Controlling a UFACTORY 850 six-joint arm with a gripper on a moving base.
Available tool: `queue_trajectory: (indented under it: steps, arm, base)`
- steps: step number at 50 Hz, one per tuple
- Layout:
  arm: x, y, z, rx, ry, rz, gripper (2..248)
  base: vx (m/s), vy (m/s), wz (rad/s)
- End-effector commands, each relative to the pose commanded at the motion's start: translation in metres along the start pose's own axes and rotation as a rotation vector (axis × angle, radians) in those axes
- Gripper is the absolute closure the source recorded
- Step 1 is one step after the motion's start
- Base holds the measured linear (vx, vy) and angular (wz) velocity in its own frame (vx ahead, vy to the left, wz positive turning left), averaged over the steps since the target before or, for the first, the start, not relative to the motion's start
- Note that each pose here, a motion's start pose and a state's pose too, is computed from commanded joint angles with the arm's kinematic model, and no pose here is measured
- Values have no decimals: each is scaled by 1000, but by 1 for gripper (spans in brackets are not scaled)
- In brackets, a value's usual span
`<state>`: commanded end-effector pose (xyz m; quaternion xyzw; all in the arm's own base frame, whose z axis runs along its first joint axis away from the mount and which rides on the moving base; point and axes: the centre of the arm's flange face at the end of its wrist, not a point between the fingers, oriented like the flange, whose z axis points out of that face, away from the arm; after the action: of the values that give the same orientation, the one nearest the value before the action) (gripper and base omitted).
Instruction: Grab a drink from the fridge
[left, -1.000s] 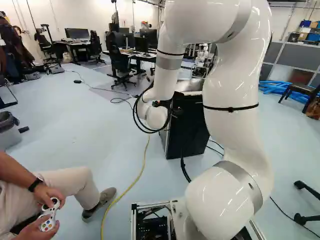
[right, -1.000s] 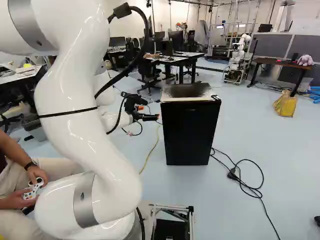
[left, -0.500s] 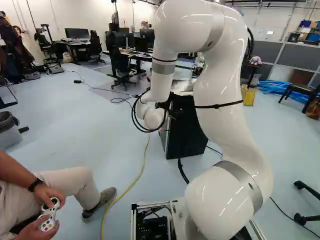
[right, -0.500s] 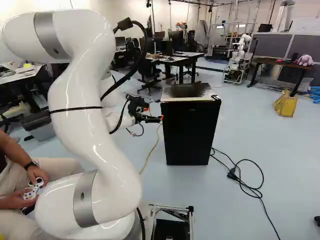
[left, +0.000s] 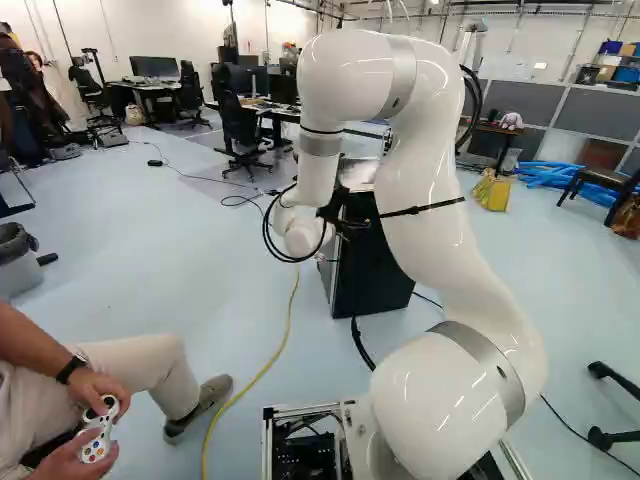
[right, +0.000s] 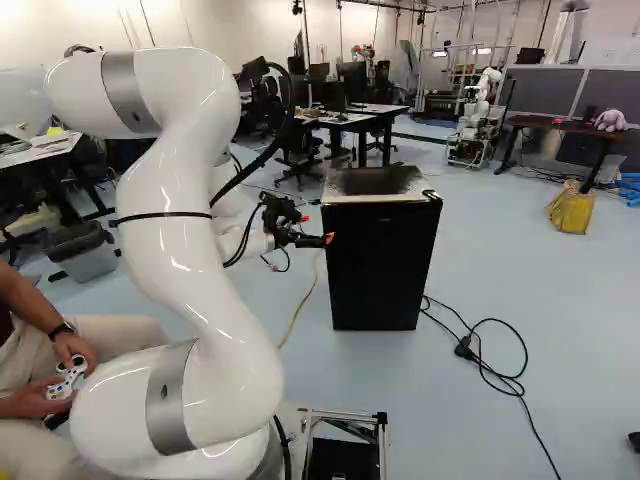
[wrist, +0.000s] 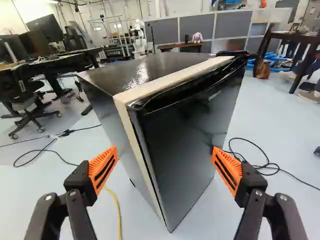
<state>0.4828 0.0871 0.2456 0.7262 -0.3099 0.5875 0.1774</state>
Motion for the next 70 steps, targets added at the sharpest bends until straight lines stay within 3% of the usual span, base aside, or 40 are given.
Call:
queue_trajectory:
  steps: [32, 70]
  arm:
    - [0, -21, 23, -23, 33, 41, 3]
    - [3, -21, 39, -46, 45, 58, 3]
  base:
    - [0, 0, 0]
    - [0, 0, 0]
